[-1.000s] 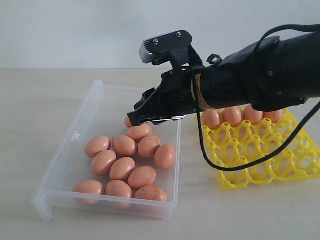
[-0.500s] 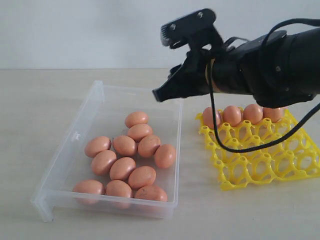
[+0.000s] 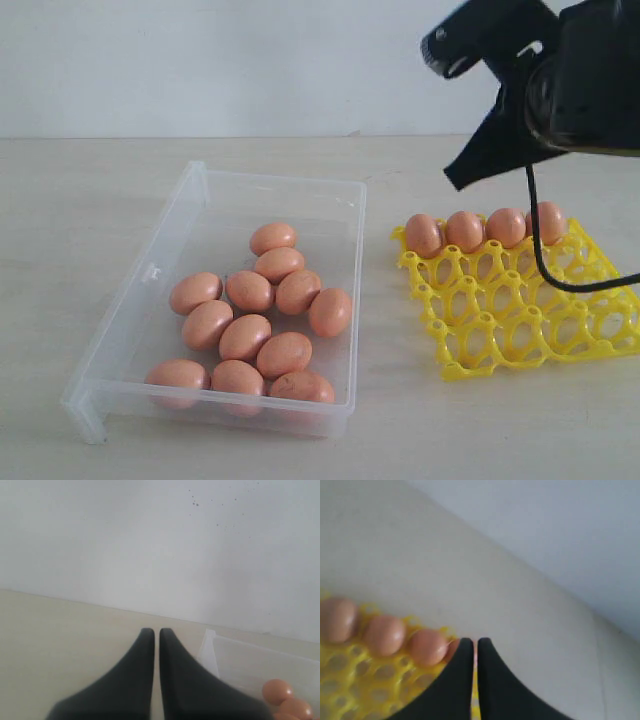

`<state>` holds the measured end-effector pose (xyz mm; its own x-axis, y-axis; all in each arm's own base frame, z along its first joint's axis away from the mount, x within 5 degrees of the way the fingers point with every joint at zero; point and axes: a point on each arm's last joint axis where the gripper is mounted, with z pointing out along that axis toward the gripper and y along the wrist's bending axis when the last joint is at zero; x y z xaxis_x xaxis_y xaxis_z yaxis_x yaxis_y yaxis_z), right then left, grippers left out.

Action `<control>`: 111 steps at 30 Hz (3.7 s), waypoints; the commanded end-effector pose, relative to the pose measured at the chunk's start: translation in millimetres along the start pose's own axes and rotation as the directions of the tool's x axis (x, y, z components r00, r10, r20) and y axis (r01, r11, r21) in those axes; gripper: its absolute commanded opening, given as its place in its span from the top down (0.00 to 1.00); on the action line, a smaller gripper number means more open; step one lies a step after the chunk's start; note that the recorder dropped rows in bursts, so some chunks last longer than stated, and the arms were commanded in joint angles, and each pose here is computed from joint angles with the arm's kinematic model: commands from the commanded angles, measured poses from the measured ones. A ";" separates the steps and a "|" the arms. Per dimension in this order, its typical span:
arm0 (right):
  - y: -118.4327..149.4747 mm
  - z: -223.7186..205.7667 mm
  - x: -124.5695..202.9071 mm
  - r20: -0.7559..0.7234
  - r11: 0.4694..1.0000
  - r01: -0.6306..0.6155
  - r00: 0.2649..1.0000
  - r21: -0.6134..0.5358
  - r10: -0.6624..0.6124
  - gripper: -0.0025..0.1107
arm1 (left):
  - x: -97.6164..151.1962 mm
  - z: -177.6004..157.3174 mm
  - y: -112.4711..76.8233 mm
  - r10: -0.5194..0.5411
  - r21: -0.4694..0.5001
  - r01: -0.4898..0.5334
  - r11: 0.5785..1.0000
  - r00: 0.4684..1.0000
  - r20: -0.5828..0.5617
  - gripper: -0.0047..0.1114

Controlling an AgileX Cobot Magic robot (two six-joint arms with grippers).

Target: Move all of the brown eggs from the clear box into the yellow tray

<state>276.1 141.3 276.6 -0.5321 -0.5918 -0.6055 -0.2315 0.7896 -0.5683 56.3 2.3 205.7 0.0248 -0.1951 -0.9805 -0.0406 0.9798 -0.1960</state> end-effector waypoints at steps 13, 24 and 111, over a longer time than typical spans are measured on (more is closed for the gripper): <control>59.4 -15.2 -27.8 -0.100 0.749 -0.190 0.981 -0.635 0.164 0.98 | -1.2 0.1 -0.4 -0.002 0.004 0.002 1.000 1.000 0.001 0.93; 97.2 27.3 -50.6 -0.156 0.707 -0.211 0.977 -0.675 0.144 0.98 | -1.2 0.1 -0.4 -0.002 0.004 0.002 1.000 1.000 0.001 0.93; 208.1 165.5 -63.3 0.526 0.666 0.649 0.736 -0.368 -0.426 0.52 | -1.2 0.1 -0.4 -0.002 0.004 0.002 1.000 1.000 0.001 0.93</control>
<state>394.4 319.5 114.0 0.1548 -0.8464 -0.5095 -0.7856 0.2073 -0.5830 56.3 2.3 205.7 0.0248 -0.1951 -0.9805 -0.0406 0.9798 -0.1960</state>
